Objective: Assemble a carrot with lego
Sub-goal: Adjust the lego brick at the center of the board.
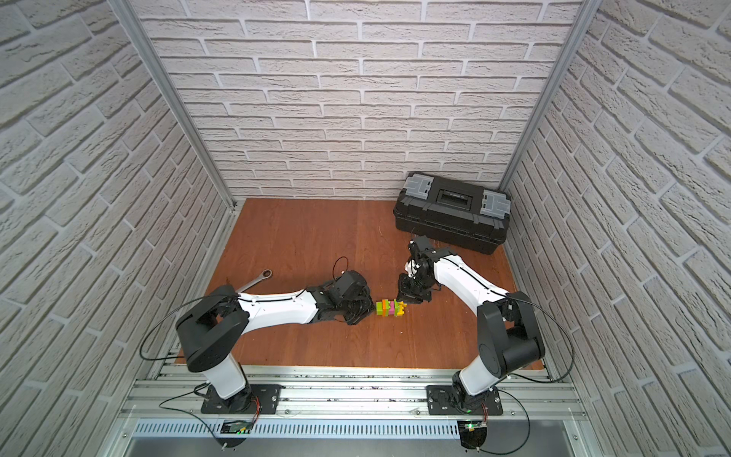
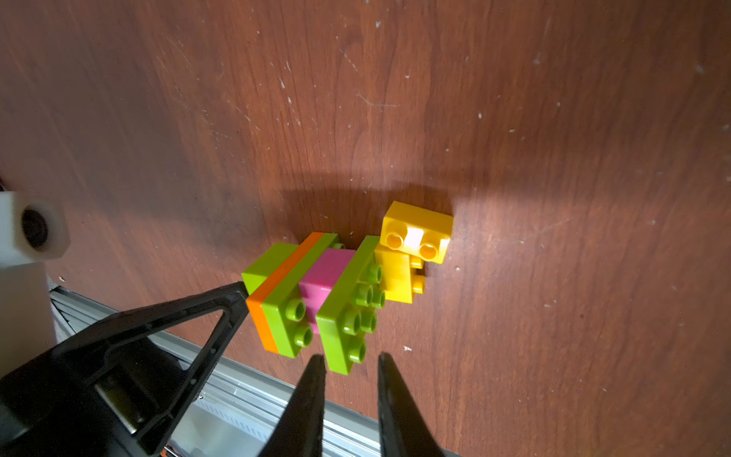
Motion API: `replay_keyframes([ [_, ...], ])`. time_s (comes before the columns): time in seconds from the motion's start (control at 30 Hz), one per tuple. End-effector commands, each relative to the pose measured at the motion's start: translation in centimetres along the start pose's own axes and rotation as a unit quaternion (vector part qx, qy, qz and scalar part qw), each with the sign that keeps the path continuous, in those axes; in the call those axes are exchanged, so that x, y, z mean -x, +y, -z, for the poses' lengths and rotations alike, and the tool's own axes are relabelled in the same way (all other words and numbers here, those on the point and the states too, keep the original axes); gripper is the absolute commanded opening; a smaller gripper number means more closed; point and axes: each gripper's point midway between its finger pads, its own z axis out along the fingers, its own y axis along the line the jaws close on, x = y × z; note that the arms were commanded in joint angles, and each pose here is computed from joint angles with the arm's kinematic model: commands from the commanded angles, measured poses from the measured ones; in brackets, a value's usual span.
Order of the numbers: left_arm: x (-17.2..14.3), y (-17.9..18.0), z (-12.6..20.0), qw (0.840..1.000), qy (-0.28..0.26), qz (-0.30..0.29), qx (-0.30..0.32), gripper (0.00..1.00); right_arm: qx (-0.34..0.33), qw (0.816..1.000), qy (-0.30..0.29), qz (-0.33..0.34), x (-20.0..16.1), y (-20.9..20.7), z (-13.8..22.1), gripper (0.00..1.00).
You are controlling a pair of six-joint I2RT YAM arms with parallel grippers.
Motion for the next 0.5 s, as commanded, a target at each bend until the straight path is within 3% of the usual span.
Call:
replay_keyframes([
  [0.0,0.2,0.7,-0.4,1.000,0.002,0.003,0.000,0.00,0.012,1.000,0.002,0.004,0.0,0.7,-0.3,0.25],
  [0.47,0.4,0.9,-1.0,1.000,0.006,0.006,0.000,0.00,0.034,0.999,0.007,0.020,0.0,2.6,-0.5,0.24],
])
